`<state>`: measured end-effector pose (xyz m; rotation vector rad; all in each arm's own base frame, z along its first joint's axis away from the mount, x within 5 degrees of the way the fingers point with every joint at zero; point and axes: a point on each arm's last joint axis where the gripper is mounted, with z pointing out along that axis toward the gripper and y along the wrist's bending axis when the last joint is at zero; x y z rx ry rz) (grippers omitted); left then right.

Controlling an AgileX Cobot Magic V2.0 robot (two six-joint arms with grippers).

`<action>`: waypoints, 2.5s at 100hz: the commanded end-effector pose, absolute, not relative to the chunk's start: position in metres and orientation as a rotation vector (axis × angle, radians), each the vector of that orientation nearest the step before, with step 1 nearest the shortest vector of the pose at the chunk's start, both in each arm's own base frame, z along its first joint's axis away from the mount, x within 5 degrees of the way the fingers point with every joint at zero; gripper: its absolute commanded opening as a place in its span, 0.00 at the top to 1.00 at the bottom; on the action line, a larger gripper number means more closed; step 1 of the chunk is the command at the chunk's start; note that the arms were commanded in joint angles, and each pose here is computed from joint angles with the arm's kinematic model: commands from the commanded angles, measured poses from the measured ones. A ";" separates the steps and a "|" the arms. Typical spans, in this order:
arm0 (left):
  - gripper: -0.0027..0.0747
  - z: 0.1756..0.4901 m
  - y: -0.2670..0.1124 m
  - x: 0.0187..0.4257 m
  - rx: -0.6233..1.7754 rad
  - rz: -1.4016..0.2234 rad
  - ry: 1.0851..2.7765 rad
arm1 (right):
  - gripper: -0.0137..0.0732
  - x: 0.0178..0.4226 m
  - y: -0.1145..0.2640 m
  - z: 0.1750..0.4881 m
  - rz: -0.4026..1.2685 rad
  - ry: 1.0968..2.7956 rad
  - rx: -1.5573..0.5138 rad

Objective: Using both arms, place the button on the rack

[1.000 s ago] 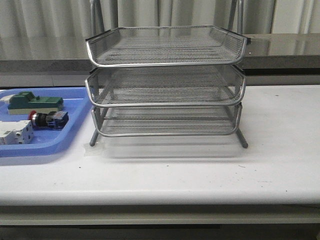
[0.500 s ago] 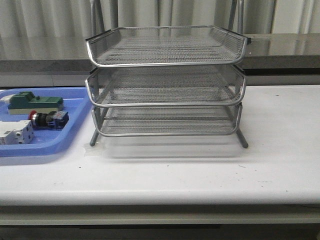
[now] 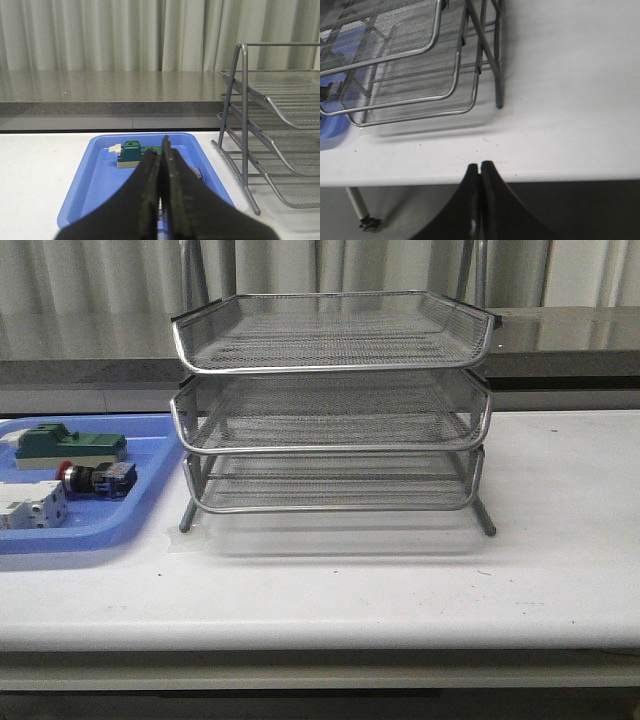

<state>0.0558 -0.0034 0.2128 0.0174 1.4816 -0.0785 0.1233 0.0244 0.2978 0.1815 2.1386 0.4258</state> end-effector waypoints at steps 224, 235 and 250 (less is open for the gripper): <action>0.99 0.207 -0.004 0.054 0.010 -0.093 1.412 | 0.67 0.327 0.067 0.211 0.957 2.299 0.380; 0.99 0.207 -0.004 0.054 0.010 -0.093 1.412 | 0.75 0.327 0.067 0.211 0.963 2.299 0.377; 0.99 0.207 -0.004 0.054 0.010 -0.093 1.412 | 0.87 0.326 0.068 0.211 0.970 2.300 0.373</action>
